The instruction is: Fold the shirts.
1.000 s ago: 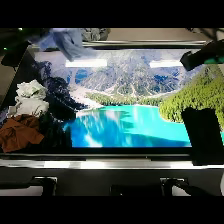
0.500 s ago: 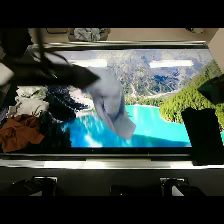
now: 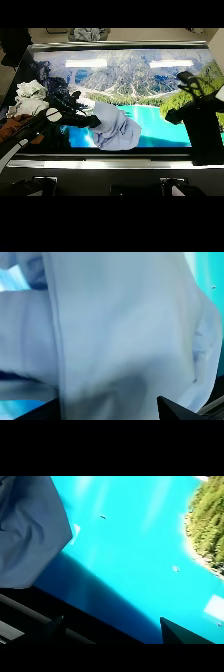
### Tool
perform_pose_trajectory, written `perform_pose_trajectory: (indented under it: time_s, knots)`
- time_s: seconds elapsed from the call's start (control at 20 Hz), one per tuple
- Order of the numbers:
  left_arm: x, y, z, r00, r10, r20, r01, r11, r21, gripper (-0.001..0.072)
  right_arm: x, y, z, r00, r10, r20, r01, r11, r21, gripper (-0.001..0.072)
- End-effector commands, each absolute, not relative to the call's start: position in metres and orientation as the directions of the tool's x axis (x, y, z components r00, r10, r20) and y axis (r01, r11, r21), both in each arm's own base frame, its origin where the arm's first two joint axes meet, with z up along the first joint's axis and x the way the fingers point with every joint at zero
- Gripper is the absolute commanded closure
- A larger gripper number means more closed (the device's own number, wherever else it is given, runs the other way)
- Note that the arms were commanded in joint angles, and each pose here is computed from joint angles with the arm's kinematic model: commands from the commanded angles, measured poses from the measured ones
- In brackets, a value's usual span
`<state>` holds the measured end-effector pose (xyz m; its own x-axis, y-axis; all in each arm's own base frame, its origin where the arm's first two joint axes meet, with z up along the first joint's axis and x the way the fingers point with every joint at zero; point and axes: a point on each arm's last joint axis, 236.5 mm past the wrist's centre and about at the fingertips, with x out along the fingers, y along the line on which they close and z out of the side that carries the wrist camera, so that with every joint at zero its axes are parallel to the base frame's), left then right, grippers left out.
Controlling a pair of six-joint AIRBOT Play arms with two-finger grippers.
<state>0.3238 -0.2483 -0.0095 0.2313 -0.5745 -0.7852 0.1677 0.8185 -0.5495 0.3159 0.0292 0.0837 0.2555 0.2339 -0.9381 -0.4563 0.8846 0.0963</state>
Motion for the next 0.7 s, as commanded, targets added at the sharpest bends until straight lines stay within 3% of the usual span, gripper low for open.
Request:
perform_pose_trajectory:
  time_s: [0.0, 0.2, 0.4, 0.65]
  knots:
    - [0.334, -0.215, -0.004, 0.234, -0.562, -0.793, 0.092, 0.825, -0.558, 0.0008, 0.320, 0.049, 0.034, 0.199, 0.327, -0.924, -0.461, 0.863, 0.207, 0.0027]
    - [0.357, -0.147, 0.038, 0.293, -0.501, -0.814, 0.091, 0.862, -0.498, 0.0013, 0.327, 0.047, 0.032, 0.217, 0.318, -0.923, -0.469, 0.863, 0.188, 0.0015]
    - [0.313, -0.121, -0.012, 0.131, -0.458, -0.879, 0.046, 0.889, -0.456, 0.0013, 0.312, 0.052, 0.004, 0.070, 0.346, -0.935, -0.471, 0.838, 0.275, 0.0015]
    - [0.343, -0.124, -0.041, 0.253, -0.468, -0.847, -0.049, 0.868, -0.495, 0.0012, 0.305, 0.075, -0.015, -0.047, 0.455, -0.889, -0.431, 0.794, 0.429, 0.0015]
